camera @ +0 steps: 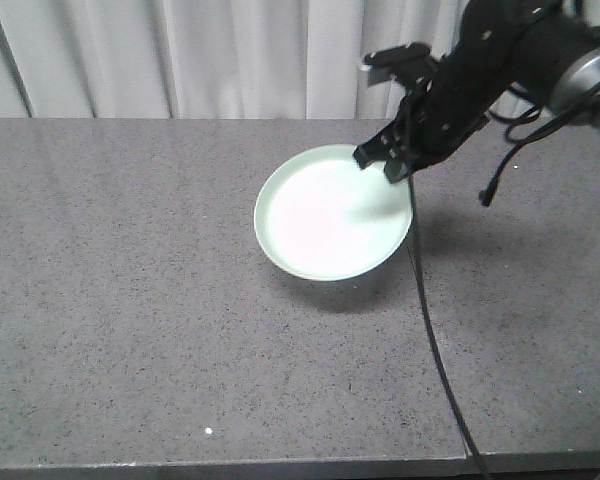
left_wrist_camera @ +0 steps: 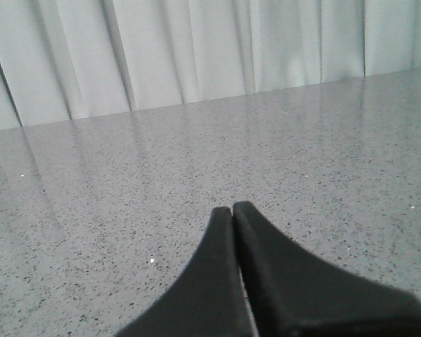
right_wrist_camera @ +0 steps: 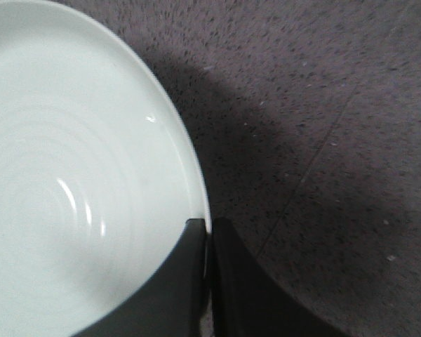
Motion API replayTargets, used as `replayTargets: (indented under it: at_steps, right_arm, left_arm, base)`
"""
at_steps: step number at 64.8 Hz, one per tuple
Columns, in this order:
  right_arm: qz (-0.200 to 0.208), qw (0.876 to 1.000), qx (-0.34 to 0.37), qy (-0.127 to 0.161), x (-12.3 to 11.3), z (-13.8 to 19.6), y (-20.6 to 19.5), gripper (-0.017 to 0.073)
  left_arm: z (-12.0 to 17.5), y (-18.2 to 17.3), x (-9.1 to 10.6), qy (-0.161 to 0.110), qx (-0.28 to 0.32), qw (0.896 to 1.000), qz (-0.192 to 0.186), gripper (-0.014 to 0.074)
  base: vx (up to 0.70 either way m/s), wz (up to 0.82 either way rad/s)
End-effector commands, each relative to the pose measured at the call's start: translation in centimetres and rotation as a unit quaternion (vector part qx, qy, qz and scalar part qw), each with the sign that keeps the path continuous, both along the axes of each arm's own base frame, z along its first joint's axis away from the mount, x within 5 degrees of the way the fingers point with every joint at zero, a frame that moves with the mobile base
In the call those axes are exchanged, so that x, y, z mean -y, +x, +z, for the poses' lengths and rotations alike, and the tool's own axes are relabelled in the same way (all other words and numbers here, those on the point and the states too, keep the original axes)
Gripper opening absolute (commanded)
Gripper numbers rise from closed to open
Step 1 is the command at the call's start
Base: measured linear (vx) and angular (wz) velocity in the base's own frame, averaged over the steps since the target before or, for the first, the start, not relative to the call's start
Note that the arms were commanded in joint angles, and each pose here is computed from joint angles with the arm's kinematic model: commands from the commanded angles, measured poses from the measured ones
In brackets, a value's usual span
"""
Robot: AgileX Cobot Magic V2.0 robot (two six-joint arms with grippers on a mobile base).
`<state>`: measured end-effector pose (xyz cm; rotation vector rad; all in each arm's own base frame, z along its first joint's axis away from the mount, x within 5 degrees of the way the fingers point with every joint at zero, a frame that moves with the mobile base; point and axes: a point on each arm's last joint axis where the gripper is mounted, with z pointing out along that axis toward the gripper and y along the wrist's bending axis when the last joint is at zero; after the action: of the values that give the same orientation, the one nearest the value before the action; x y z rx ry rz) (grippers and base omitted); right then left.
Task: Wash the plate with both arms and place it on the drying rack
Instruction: 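Lift the plate with the right gripper and tilt it upright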
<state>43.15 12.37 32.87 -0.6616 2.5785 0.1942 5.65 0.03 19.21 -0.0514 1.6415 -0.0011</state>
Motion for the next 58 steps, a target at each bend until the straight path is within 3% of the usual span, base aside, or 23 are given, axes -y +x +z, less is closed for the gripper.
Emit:
replayTargets:
  at_steps: [1,12,23,35,48,58]
  right_arm:
    - [-0.008,0.995,0.086,0.052,2.3,7.9,-3.5,-0.0007]
    - [-0.031,0.982,0.157,0.104,5.9,14.5,-9.4,-0.0006]
    - [-0.039,0.973,0.196,0.118,8.4,16.5,-15.9,-0.0004]
    - [-0.077,0.958,0.241,0.132,9.8,14.0,-23.9,-0.0004]
    - [-0.115,0.941,0.283,0.147,9.9,8.2,-32.3,-0.0001]
    - [-0.151,0.916,0.323,0.184,9.7,4.4,-38.2,-0.0001]
  left_arm:
    - [1.5,-0.2,-0.2,-0.003,0.054,0.999,0.009,-0.0006]
    - [1.5,-0.2,-0.2,-0.003,0.054,0.999,0.009,-0.0006]
    - [1.5,-0.2,-0.2,-0.003,0.054,0.999,0.009,-0.0006]
    - [1.5,-0.2,-0.2,-0.003,0.054,0.999,0.009,-0.0006]
    - [1.5,-0.2,-0.2,-0.003,0.054,0.999,0.009,-0.0006]
    - [1.5,-0.2,-0.2,-0.003,0.054,0.999,0.009,-0.0006]
  base:
    - [0.0,0.0]
    - [0.0,0.0]
    - [0.0,0.0]
    - [0.0,0.0]
    - [0.0,0.0]
    - [0.0,0.0]
